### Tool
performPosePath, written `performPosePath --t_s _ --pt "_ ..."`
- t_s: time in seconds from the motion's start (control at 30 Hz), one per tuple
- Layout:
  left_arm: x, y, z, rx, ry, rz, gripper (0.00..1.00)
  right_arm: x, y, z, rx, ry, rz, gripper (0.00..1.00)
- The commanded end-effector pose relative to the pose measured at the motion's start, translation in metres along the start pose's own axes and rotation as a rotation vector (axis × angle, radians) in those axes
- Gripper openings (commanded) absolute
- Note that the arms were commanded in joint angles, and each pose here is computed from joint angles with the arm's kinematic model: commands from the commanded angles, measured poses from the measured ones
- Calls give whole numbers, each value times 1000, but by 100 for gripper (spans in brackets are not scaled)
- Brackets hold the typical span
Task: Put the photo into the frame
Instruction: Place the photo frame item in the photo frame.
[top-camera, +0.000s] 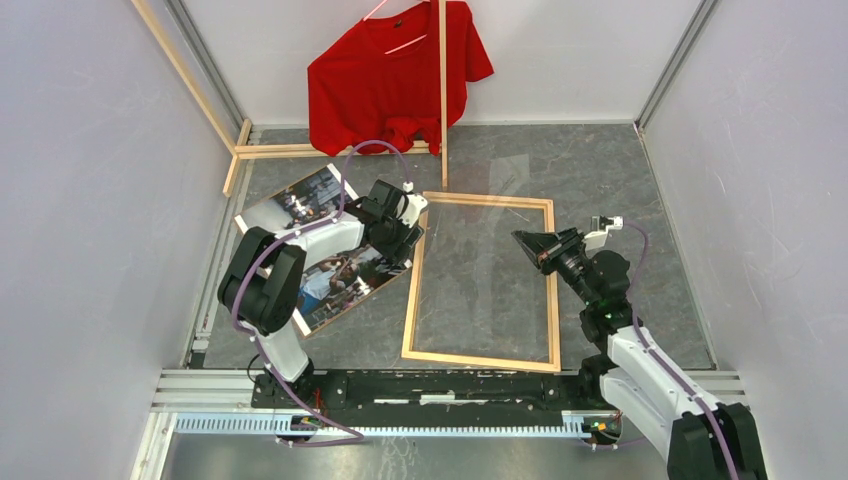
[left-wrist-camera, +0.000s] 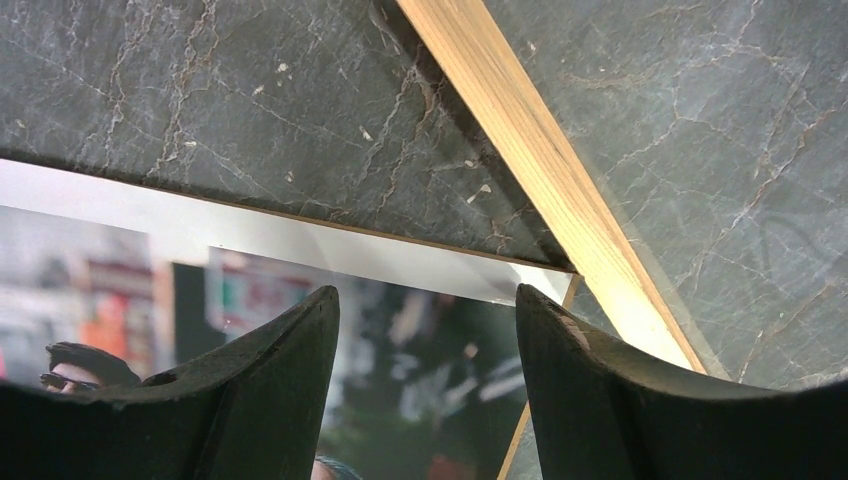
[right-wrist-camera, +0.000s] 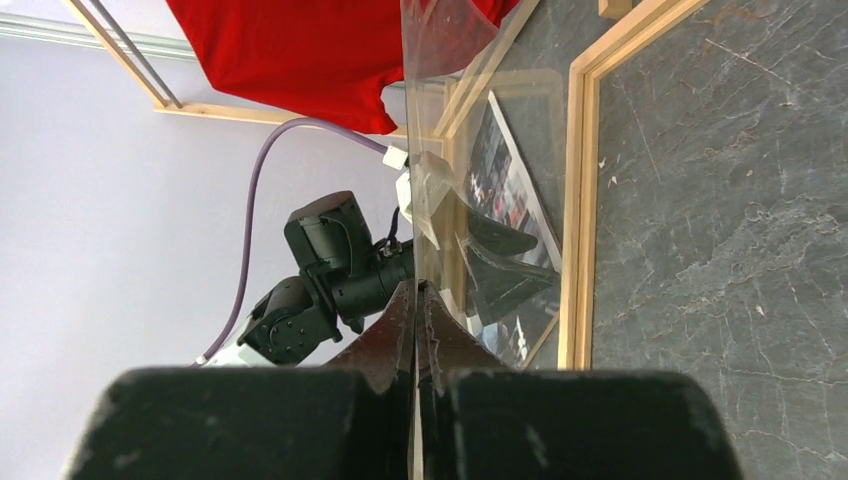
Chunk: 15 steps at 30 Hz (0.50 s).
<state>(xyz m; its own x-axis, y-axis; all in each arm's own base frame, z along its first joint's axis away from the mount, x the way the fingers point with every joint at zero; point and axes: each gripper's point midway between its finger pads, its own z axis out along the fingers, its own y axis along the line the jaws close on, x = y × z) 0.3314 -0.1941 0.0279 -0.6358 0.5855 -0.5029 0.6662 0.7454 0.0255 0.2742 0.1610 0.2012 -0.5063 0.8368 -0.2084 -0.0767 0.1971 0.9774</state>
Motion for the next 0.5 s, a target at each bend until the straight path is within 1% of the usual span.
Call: performPosePath --t_s 0.0,0.1,0.2,0.33,0.47 --pt "-13 0 -10 6 -53 24 72 -3 11 0 -3 -12 -6 0" --pt "-14 -1 -12 10 -58 22 72 -4 29 1 -37 -1 -11 0" --pt "-16 3 -14 27 -63 -11 72 -3 39 1 -64 11 -13 0" --pt "-24 23 -23 24 -93 -74 72 -3 49 -3 -92 13 -13 0" --pt "-25 41 -28 -3 -98 -94 72 -1 59 -4 -118 32 -10 0"
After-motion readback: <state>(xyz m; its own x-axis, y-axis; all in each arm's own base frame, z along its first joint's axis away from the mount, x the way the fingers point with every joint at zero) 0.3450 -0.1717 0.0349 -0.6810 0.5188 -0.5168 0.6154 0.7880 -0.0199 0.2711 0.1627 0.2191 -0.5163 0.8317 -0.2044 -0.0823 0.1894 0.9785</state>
